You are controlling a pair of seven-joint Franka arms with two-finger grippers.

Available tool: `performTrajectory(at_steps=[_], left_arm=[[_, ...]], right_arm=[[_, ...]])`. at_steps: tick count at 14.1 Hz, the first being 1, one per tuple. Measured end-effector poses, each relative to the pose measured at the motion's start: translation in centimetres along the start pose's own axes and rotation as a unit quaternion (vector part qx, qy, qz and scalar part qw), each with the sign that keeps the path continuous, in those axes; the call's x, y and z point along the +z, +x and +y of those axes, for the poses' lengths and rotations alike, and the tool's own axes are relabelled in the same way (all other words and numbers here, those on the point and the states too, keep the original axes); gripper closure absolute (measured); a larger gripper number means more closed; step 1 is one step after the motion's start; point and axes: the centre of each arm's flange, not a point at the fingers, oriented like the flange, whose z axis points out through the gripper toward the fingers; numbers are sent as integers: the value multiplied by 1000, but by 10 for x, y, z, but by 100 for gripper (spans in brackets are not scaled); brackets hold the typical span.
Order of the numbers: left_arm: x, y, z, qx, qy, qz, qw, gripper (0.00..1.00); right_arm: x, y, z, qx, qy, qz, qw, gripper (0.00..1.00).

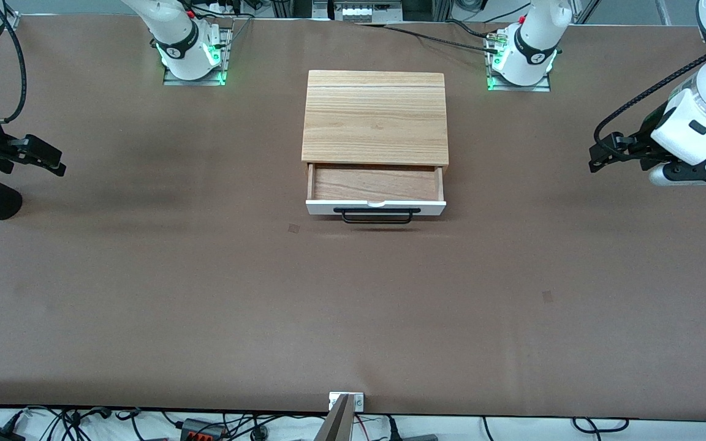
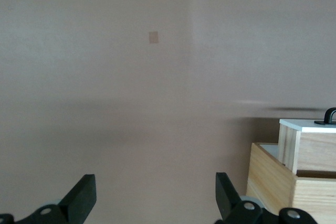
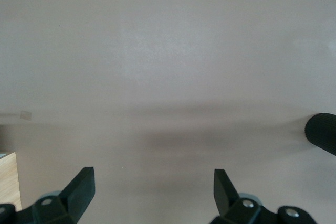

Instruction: Pull top drawer with both arms simultaneously

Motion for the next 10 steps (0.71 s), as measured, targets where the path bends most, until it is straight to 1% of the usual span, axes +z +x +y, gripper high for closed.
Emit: performTrajectory(at_steps=[10], left_arm=[[-1,0,2,9,1,1,1000,0]], right_arm=[[1,0,0,0,0,-2,1000,0]])
